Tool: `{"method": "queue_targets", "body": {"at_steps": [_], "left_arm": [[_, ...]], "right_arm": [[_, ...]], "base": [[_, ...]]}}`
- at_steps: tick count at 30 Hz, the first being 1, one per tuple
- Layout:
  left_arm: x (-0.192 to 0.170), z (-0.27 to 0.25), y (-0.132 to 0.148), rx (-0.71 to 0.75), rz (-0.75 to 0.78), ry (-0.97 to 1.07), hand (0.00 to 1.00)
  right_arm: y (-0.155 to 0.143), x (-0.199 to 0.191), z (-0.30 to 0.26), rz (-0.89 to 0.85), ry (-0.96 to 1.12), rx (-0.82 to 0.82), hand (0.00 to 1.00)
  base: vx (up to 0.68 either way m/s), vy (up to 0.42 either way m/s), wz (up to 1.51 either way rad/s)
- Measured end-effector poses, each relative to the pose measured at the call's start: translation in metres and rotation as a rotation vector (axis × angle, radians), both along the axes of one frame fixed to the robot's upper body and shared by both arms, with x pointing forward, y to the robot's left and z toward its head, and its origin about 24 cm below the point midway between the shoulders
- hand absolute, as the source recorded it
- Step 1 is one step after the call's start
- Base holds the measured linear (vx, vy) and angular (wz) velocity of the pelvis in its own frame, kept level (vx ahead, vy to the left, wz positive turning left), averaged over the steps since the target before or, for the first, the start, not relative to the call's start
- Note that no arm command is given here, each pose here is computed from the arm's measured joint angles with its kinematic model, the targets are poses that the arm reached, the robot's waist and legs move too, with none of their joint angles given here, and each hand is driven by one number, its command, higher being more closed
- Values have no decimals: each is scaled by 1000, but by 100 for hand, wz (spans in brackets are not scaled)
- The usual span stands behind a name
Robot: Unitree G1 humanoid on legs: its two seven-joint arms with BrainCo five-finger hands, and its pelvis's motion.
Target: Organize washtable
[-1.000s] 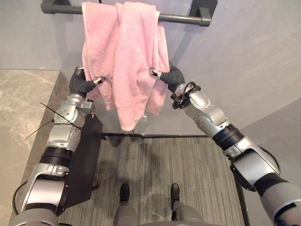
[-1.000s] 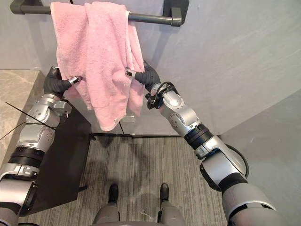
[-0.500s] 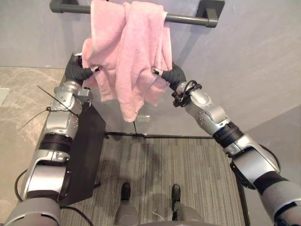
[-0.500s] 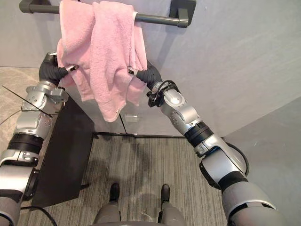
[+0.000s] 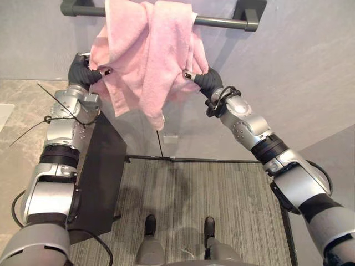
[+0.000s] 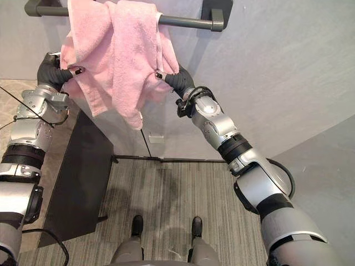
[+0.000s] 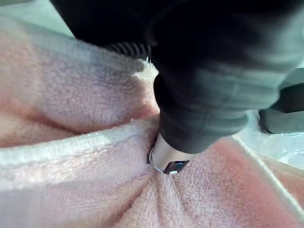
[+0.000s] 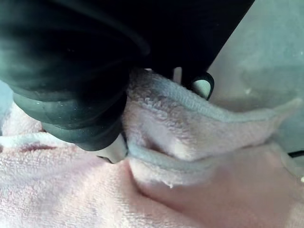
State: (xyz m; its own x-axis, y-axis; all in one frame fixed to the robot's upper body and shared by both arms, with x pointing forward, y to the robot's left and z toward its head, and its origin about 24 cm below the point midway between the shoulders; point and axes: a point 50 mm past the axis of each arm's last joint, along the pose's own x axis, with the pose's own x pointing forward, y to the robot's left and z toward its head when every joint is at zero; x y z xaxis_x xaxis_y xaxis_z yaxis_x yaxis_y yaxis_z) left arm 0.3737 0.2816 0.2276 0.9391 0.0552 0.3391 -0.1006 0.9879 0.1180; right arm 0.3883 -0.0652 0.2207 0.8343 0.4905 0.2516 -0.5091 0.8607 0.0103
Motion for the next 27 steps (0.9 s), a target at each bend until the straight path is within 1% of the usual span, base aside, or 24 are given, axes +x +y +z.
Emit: {"method": "queue_targets", "body": {"at_steps": [6,8,15,17,20,21,23,24,25,26,27], "left_arm": [[1,-4,4,3,19,21,100],[2,-1,4,8,25,19,100],[2,-3,13,-22,58,29,100],[1,-3,19,-39,79,30,100],[-4,-5,37,-82,141,34,100],[-13,-7,62,-121,243,53,0],[-19,-7,75,-126,287,65,0],[-21,-8,79,-145,312,63,0],[-24,-9,86,-156,344,68,0],[-35,-13,103,-178,418,84,0],[-40,-16,110,-184,449,95,0]], "right_arm": [[-5,7,3,-46,-8,-32,100],[-10,11,6,-74,5,0,100],[-17,18,14,-118,8,18,100],[-17,18,16,-120,6,17,100],[-21,20,16,-135,7,32,100],[-27,22,13,-160,21,40,100],[-33,24,10,-187,38,45,100],[-37,25,10,-206,47,60,0],[-39,26,9,-221,53,64,0],[-45,28,6,-258,70,75,0],[-50,28,4,-278,78,85,0]], "base": [[0,0,0],[0,0,0],[0,0,0],[0,0,0],[0,0,-2],[0,0,-6],[0,0,-2],[0,0,0],[0,0,5],[0,0,4],[0,0,5]]}}
